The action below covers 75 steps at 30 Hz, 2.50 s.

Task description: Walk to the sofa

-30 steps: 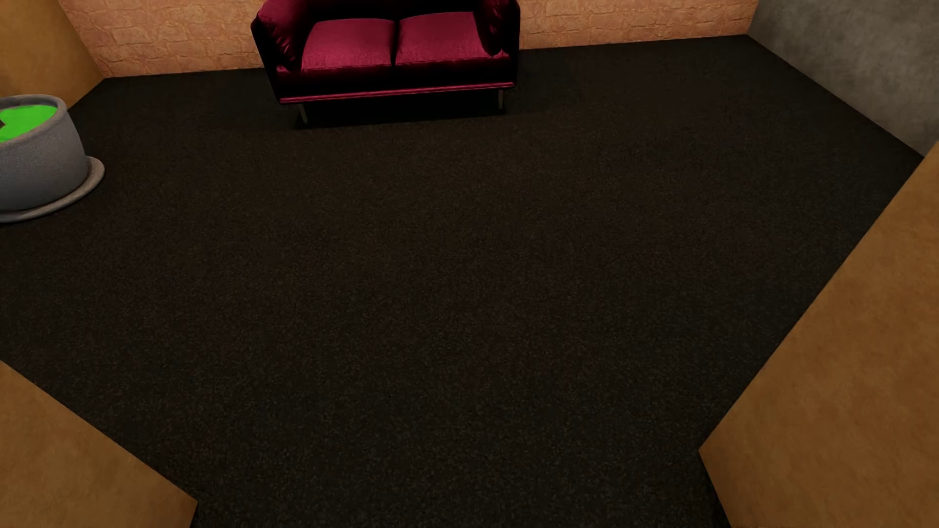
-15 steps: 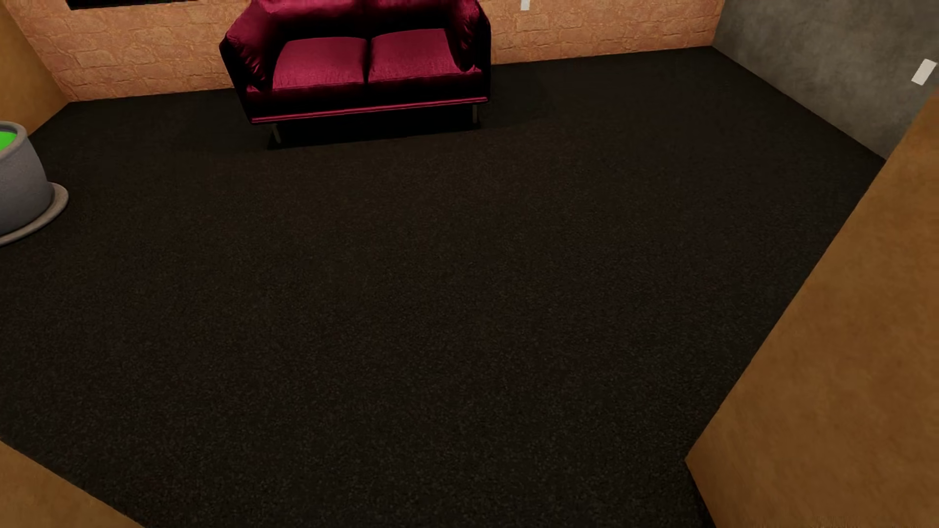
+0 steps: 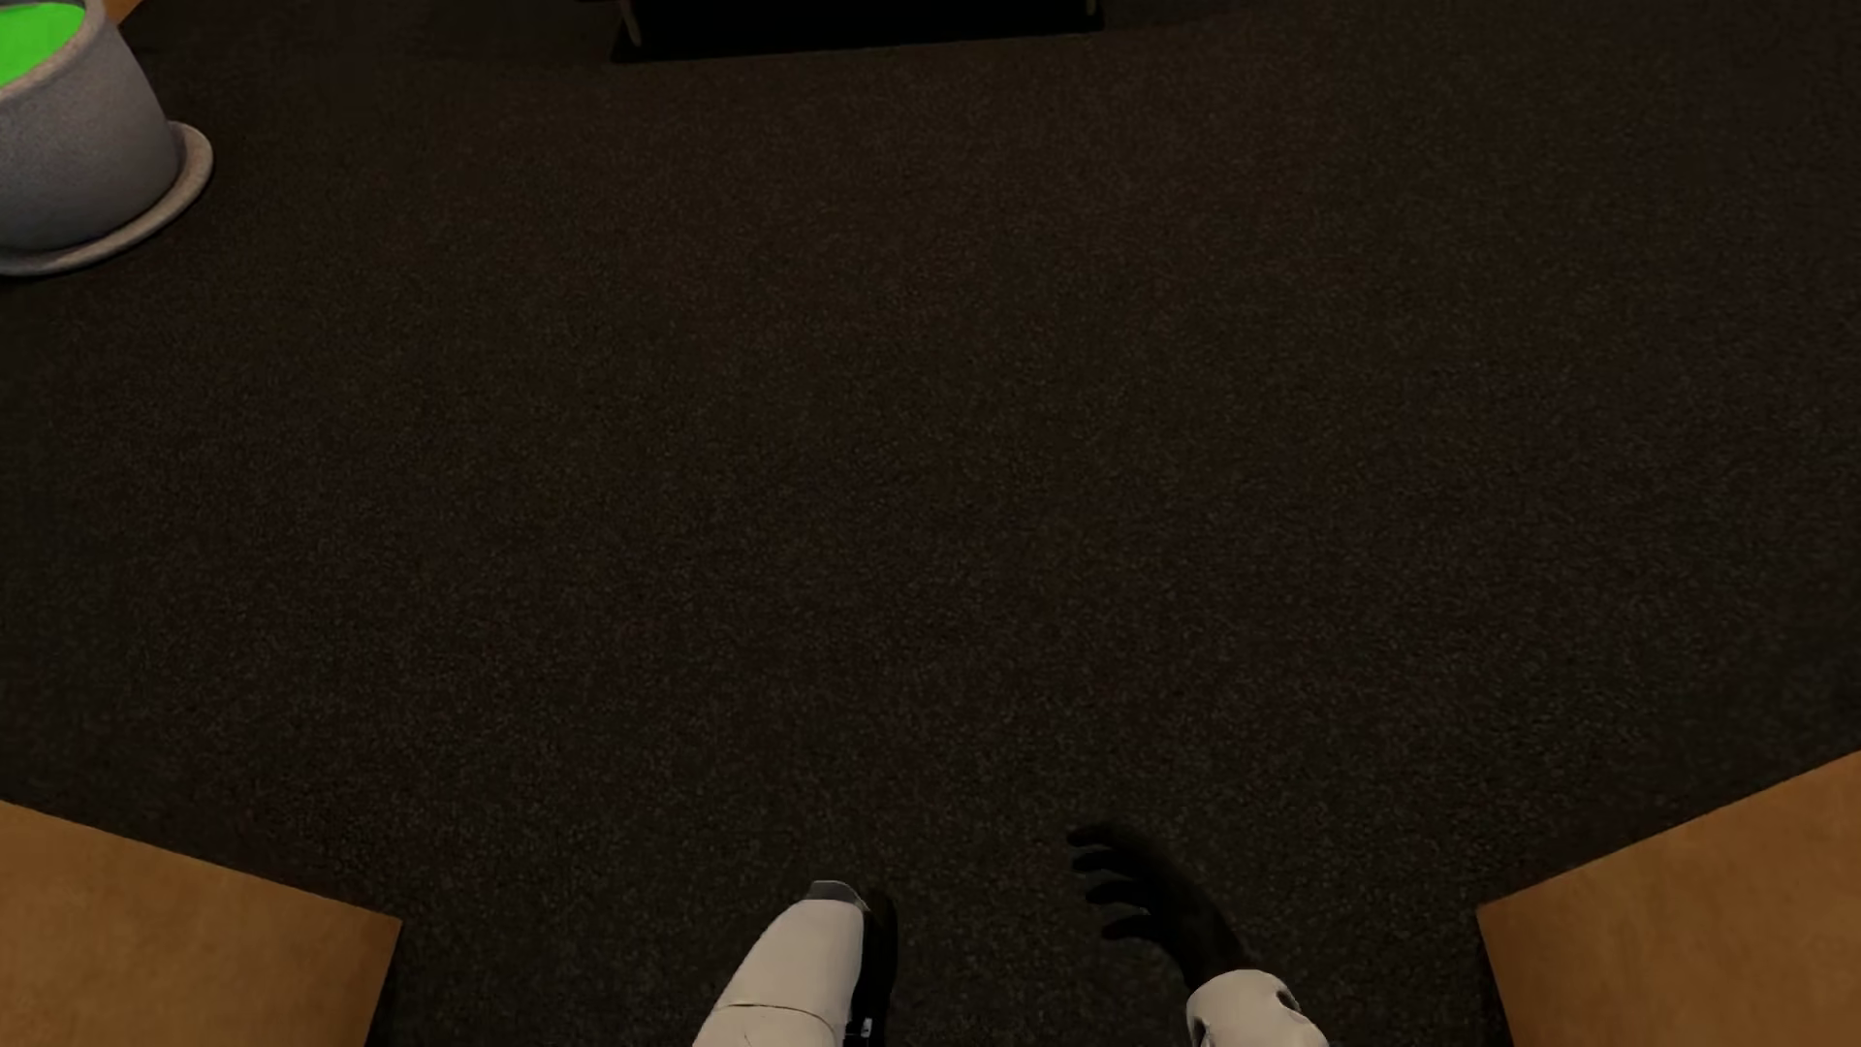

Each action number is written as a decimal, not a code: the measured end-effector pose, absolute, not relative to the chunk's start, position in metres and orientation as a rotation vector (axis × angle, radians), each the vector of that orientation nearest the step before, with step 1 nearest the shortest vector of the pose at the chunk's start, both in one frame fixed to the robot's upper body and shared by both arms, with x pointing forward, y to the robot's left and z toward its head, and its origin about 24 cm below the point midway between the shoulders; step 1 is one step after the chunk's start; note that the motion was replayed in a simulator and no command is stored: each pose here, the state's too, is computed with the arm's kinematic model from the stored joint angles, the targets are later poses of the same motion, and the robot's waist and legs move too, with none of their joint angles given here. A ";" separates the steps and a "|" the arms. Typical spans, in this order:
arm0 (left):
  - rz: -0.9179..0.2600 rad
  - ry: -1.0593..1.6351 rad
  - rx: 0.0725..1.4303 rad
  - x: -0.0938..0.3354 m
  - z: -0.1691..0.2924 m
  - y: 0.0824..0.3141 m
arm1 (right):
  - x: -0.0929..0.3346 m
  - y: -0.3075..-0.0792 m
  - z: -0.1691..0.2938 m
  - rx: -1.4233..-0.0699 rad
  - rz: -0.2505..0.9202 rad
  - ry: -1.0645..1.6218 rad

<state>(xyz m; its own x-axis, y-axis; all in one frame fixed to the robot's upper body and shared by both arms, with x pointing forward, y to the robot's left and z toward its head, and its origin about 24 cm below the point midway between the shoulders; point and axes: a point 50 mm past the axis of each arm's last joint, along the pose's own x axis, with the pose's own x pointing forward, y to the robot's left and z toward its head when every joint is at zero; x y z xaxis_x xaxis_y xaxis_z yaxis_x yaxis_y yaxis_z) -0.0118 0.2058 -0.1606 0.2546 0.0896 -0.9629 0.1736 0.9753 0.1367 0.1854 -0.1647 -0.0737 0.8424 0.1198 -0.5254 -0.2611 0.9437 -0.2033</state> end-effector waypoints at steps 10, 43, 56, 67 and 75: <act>-0.063 1.276 0.312 0.019 -0.161 0.225 | 0.184 -0.138 -0.079 -0.349 0.381 0.538; 0.152 1.475 0.212 -0.059 -0.155 0.245 | 0.173 -0.169 -0.077 -0.286 0.207 0.561; 0.005 0.613 0.261 0.159 -0.080 0.216 | 0.054 -0.197 -0.150 -0.351 0.228 1.095; -0.192 1.082 0.291 0.054 -0.149 0.188 | 0.073 -0.182 -0.147 -0.362 0.293 1.028; -0.172 1.207 0.301 0.026 -0.159 0.198 | 0.088 -0.168 -0.138 -0.349 0.332 0.942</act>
